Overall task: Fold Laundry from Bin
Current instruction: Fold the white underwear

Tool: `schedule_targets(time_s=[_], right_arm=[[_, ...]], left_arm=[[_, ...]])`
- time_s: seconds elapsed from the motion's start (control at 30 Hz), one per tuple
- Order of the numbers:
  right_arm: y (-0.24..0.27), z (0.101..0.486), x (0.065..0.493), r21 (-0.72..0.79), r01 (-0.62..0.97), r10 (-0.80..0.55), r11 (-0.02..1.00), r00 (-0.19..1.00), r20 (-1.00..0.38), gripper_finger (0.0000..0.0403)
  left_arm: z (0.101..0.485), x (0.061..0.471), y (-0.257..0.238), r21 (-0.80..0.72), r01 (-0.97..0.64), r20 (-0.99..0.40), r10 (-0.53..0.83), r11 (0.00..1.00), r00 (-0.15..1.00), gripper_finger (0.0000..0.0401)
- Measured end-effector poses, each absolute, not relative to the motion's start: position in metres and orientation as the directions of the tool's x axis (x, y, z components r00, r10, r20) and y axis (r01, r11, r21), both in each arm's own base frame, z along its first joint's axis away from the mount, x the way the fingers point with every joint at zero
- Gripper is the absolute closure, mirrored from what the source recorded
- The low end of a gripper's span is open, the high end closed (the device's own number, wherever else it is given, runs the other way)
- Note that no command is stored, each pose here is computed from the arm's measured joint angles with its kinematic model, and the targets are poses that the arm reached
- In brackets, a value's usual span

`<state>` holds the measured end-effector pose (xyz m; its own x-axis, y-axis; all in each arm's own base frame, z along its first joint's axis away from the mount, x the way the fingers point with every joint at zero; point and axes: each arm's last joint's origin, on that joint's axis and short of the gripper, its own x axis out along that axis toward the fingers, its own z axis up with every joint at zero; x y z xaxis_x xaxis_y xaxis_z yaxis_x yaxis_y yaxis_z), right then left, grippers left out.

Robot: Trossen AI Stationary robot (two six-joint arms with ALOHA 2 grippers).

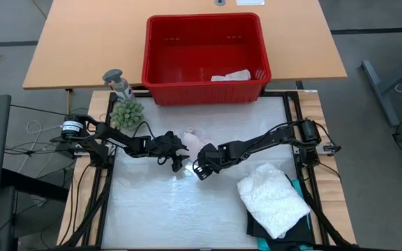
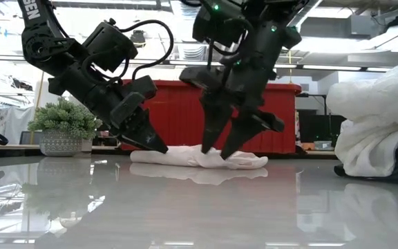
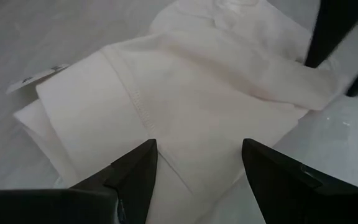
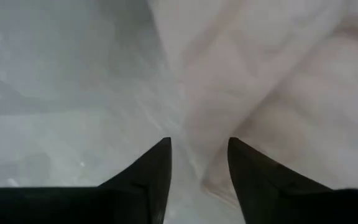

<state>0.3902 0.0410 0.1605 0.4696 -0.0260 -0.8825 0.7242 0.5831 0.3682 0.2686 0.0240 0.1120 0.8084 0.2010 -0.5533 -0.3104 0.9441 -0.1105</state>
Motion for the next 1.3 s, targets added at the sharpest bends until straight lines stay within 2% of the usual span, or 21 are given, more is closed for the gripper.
schedule_targets(time_s=[0.1, 0.17, 0.33, 0.37, 1.1, 1.3], right_arm=[[0.04, 0.161, 0.39, 0.362, 0.724, -0.028, 0.587, 0.465, -0.885, 0.0232], [0.038, 0.161, 0.389, 0.353, 0.731, -0.03, 0.584, 0.455, -0.89, 0.0259], [0.038, 0.161, 0.39, 0.354, 0.722, -0.03, 0.594, 0.46, -0.887, 0.0376], [0.038, 0.161, 0.39, 0.351, 0.717, -0.03, 0.603, 0.459, -0.888, 0.0385], [0.034, 0.172, 0.381, 0.329, 0.741, -0.037, 0.586, 0.43, -0.902, 0.0386], [0.03, 0.178, 0.374, 0.281, 0.775, -0.086, 0.566, 0.394, -0.915, 0.0381]], left_arm=[[0.112, 0.269, 0.024, -0.105, -0.31, -0.55, 0.204, 0.945, 0.81, 0.0175], [0.112, 0.269, 0.024, -0.106, -0.311, -0.55, 0.204, 0.945, 0.81, 0.0175], [0.112, 0.269, 0.024, -0.108, -0.313, -0.55, 0.205, 0.944, 0.81, 0.0175], [0.112, 0.269, 0.024, -0.108, -0.313, -0.55, 0.205, 0.944, 0.81, 0.0175], [0.109, 0.266, 0.025, -0.08, -0.331, -0.587, 0.223, 0.94, 0.778, 0.0175], [0.108, 0.266, 0.025, -0.08, -0.331, -0.588, 0.223, 0.94, 0.777, 0.0175]])
